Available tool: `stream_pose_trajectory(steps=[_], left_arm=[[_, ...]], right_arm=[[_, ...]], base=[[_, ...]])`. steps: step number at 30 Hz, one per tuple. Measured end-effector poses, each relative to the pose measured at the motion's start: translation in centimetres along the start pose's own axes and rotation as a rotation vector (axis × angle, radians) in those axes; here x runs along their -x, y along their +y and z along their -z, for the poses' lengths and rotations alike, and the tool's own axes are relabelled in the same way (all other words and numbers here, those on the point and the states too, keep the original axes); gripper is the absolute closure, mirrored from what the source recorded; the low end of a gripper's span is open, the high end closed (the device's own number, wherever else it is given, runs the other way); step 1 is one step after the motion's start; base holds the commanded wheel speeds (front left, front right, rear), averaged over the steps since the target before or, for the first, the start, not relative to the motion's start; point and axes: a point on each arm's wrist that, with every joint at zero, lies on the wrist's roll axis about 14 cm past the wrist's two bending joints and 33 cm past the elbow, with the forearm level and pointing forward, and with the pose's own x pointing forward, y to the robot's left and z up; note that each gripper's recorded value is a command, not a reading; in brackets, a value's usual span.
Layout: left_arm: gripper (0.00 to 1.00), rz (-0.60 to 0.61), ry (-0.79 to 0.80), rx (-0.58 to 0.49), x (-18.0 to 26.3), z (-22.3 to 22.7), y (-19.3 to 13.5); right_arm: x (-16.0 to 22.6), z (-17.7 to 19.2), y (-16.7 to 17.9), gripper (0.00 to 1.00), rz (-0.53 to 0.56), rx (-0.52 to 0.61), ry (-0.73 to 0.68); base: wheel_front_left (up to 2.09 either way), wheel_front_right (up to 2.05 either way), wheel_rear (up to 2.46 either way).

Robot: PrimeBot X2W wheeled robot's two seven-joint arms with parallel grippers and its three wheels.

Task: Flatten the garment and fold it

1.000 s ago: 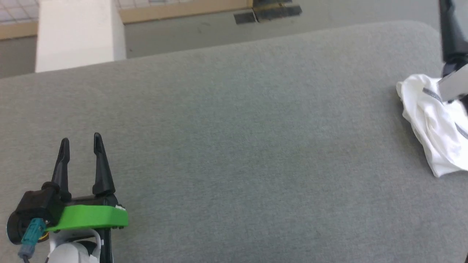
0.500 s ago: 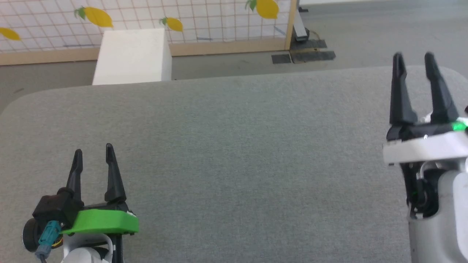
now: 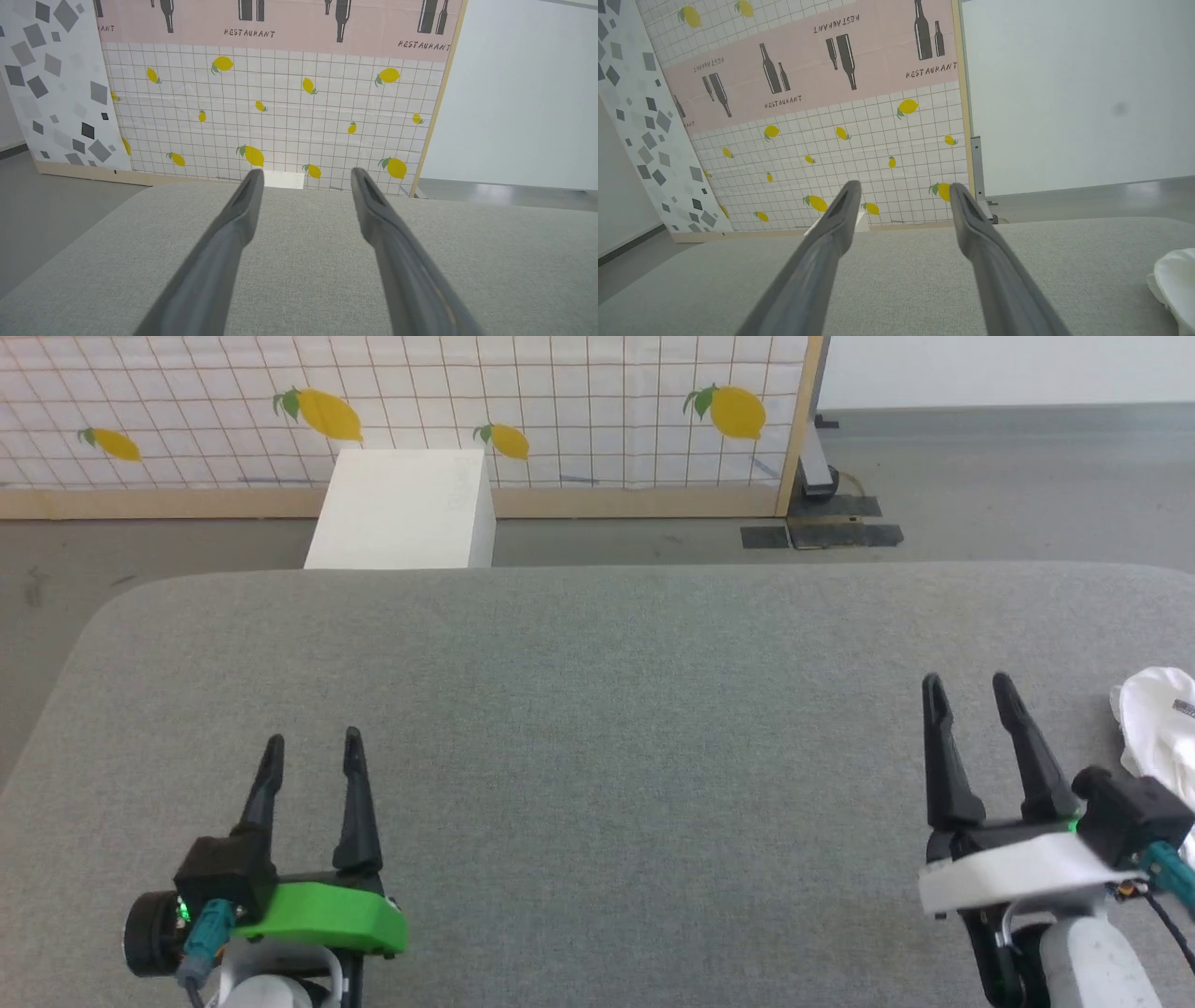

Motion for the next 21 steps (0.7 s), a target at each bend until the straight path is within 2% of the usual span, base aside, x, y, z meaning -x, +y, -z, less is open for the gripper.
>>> stream_pose_trajectory(steps=[3, 9, 21], left_arm=[[0.00, 0.045, 0.047, -0.008, 0.6, 1.6, -1.3], [0.00, 0.071, 0.098, 0.003, 1.0, 3.2, -2.1], [0.00, 0.065, 0.135, 0.012, 1.3, 4.4, -2.2]], right_arm=[[1.8, 1.6, -1.5, 0.00, 0.043, 0.031, 0.058], [2.9, 2.6, -2.6, 0.00, 0.080, 0.036, 0.094], [3.5, 3.8, -2.9, 0.00, 0.091, 0.032, 0.134]], base=[[0.00, 0.00, 0.00], [0.00, 0.00, 0.00], [0.00, 0.00, 0.00]])
